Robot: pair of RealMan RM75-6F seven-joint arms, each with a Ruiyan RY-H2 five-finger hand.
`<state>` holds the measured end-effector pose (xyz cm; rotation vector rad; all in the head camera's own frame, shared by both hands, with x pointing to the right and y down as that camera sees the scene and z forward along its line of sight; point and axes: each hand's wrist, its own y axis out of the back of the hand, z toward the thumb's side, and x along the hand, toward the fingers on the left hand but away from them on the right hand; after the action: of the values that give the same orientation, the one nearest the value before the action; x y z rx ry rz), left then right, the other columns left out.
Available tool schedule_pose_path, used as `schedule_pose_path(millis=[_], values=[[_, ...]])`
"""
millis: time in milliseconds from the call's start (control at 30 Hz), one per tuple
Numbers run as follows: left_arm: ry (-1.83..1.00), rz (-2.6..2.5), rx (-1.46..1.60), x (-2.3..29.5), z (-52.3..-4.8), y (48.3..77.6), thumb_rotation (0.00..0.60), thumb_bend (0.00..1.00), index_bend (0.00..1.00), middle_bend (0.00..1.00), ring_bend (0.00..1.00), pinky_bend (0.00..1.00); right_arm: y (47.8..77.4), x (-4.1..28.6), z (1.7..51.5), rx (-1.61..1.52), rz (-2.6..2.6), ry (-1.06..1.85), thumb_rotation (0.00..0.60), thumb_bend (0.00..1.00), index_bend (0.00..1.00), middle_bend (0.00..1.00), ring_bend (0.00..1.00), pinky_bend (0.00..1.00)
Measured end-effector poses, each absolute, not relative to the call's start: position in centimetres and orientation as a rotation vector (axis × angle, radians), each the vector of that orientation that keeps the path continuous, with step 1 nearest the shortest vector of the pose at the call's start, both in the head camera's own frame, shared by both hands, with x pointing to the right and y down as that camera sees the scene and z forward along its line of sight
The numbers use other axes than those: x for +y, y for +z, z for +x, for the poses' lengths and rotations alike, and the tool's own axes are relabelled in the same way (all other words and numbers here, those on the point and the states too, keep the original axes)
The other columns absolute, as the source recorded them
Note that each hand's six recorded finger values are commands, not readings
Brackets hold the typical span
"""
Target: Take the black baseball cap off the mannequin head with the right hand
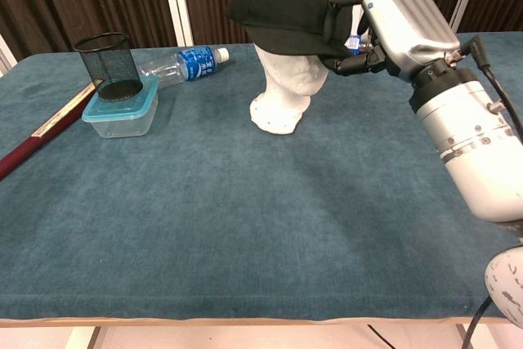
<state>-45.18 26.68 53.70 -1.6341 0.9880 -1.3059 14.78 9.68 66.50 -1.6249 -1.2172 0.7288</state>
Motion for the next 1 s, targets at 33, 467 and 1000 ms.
schedule_pose_path(millis=[33, 467, 1000], values=[[-1.306, -1.634, 0.988, 26.7, -45.2, 53.7, 0.600, 0.30, 0.00, 0.05, 0.08, 0.10, 66.4, 9.6, 14.8, -1.221, -1.619, 0.725, 0.600, 0.33, 0.67, 0.46, 0.28, 0.50], [-1.304, -1.632, 0.989, 26.7, -45.2, 53.6, 0.600, 0.30, 0.00, 0.05, 0.08, 0.10, 65.3, 7.5, 14.3, -1.230, -1.565, 0.671, 0.600, 0.42, 0.84, 0.57, 0.44, 0.74], [-1.302, -1.632, 0.996, 26.6, -45.3, 53.5, 0.600, 0.30, 0.00, 0.05, 0.08, 0.10, 62.7, 4.5, 13.9, -1.140, -1.336, 0.591, 0.600, 0.49, 1.00, 0.69, 0.58, 0.89]])
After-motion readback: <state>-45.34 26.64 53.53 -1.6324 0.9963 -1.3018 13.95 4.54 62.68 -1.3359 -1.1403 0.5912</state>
